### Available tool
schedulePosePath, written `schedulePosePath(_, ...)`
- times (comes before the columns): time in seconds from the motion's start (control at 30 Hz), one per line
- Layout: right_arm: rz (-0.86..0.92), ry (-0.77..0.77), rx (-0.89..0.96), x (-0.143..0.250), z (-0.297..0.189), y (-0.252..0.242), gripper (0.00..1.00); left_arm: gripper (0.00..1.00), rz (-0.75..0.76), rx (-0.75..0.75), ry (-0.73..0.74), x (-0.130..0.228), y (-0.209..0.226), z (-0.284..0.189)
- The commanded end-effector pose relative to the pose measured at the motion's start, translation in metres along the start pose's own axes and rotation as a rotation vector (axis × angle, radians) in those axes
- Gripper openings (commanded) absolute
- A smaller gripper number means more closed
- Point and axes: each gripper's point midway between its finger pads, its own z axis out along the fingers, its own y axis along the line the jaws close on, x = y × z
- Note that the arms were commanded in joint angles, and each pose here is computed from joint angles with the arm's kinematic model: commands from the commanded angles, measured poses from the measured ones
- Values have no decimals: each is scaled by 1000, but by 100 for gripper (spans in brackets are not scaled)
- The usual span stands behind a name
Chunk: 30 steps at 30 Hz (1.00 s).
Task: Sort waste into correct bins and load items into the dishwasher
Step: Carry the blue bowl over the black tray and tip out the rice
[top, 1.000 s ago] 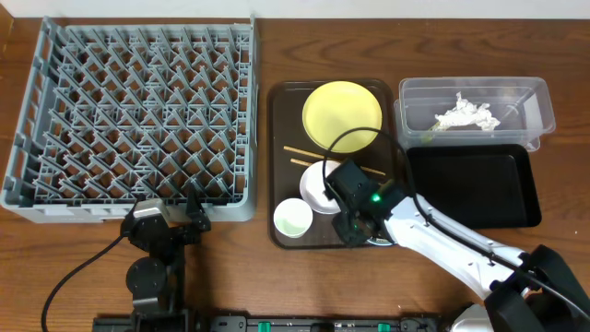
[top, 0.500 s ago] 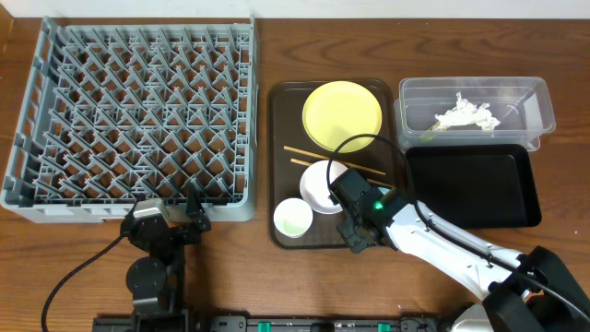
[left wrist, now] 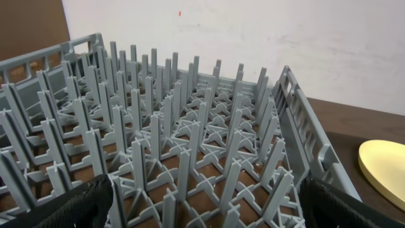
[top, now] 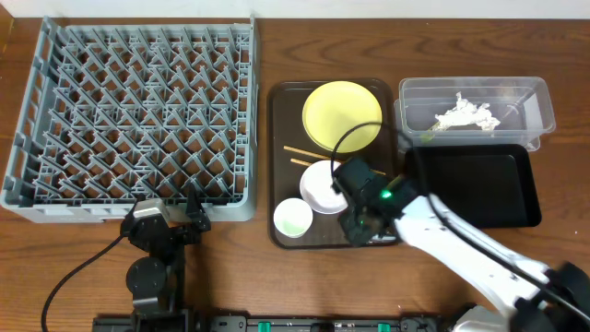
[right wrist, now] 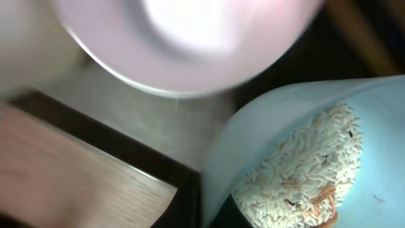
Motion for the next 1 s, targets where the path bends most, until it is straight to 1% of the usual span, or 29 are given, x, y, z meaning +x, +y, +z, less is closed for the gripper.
schedulePosePath(0.0,55,-140,-62,-26,-43,-3,1,95,14,-20,45,17,5,2)
schedulePosePath(0.17,146,-240,-134,-34,-74,-31,1,95,14,-20,45,17,5,2)
schedulePosePath(0.33,222,-299,-237,-38,-88,-61,1,95,14,-20,45,17,5,2)
schedulePosePath(0.43,260,-345,-298,-39,-94,-85,1,95,14,-20,45,17,5,2)
schedulePosePath(0.47,297,-369,-315,-38,-96,-102,1,95,14,-20,45,17,5,2)
schedulePosePath(0.53,326,-392,-349,-37,-98,-114,1,95,14,-20,45,17,5,2)
schedulePosePath(0.8,347,-493,-570,-36,-99,-134,1,95,14,-20,45,17,5,2)
schedulePosePath(0.9,337,-562,-692,-40,-105,-137,1,95,14,-20,45,17,5,2)
schedulePosePath(0.97,350,-589,-742,-41,-106,-141,1,95,14,-20,45,17,5,2)
